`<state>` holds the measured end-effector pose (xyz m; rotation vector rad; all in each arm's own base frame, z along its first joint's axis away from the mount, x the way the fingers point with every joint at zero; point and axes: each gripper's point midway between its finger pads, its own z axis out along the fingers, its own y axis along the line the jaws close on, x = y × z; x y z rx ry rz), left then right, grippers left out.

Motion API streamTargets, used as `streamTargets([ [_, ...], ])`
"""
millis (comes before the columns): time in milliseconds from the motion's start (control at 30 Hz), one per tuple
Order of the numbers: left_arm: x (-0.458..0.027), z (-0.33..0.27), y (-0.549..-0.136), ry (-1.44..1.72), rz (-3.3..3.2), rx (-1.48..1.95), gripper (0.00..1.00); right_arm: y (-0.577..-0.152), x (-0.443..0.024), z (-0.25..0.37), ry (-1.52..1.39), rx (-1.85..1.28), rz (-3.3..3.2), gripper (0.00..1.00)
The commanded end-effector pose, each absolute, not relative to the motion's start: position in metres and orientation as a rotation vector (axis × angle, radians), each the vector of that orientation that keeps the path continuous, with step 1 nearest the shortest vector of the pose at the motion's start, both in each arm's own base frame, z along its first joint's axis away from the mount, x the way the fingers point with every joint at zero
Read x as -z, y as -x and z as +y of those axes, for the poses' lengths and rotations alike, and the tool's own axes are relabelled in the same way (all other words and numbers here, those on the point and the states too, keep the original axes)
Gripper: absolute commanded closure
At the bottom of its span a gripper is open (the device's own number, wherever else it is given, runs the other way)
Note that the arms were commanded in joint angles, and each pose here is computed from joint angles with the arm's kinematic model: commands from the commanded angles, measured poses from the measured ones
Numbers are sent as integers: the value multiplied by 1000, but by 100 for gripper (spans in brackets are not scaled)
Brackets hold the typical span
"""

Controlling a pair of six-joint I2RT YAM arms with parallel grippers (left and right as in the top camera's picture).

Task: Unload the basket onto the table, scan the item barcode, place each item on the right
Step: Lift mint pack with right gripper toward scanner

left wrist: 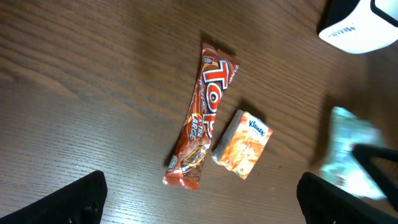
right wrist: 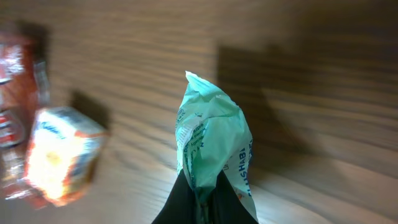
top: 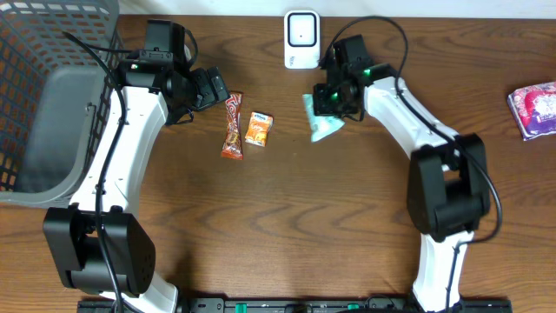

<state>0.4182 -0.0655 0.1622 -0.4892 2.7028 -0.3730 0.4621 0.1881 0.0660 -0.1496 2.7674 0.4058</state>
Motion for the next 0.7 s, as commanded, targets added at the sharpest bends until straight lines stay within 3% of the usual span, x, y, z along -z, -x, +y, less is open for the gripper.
streamTargets([
  [0,-164,-65,-420,482,2699,374,2,-472,-82,153,143,12,2698,99],
  [300,-164,-65,-420,483,2699,374,2,-469,-86,91,132,835,2515,99],
  [567,-164,-65,-420,482,2699,374,2,-468,-39,94,288,955,2553,99],
  [667,-164,-65,-420,482,2699,374,2,-464,-31,122,332,837,2579,90],
])
